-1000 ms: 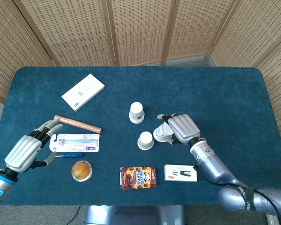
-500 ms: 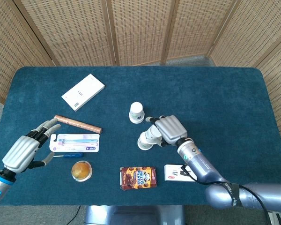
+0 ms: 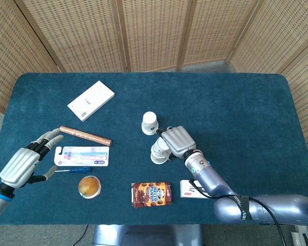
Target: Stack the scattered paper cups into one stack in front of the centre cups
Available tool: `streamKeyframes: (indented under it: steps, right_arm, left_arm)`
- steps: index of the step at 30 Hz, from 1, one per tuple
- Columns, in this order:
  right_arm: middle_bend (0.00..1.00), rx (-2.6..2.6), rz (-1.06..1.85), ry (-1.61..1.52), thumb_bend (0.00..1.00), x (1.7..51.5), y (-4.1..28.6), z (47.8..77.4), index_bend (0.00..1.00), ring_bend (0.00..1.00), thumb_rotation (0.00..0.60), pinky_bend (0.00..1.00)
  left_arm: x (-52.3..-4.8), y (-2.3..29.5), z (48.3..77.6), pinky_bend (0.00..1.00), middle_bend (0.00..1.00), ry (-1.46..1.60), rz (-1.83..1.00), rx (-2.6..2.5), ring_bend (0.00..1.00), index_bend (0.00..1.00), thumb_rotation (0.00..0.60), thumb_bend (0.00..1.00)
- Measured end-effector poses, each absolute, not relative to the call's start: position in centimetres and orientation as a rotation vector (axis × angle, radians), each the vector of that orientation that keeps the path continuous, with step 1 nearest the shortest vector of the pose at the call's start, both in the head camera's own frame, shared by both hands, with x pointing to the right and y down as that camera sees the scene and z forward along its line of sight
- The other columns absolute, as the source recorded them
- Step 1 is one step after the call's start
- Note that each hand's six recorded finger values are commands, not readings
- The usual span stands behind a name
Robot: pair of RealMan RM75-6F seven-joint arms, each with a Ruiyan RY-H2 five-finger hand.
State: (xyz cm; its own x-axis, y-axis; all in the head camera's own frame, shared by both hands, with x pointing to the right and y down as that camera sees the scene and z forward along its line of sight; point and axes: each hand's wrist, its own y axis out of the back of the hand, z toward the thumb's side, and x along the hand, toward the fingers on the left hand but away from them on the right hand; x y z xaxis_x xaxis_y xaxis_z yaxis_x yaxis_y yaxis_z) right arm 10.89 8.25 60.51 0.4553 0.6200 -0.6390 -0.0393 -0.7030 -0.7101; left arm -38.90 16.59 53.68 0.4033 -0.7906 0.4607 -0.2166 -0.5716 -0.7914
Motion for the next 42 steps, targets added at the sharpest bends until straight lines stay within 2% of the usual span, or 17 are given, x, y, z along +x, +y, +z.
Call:
streamKeyframes:
  steps: [18,28,42]
  right_arm:
    - [0.37,-2.041,1.283,-0.445,0.35,10.6,9.2,61.1,0.13,0.27,0.600,0.60]
    - [0.27,-2.031,1.303,-0.414,0.35,10.0,9.6,61.9,0.02,0.20,0.600,0.60]
    - [0.26,-1.983,1.340,-0.447,0.35,11.8,9.3,61.0,0.02,0.20,0.600,0.60]
  left_arm:
    - [-38.8,16.7,53.7,0.24,0.00,0.850,-1.129,-2.029,0.00,0.00,0.600,0.46]
    - [-39.1,16.8,53.7,0.24,0.00,0.856,-1.127,-2.031,0.00,0.00,0.600,0.46]
    - [-39.1,17.1,53.7,0.24,0.00,0.851,-1.119,-2.030,0.00,0.00,0.600,0.46]
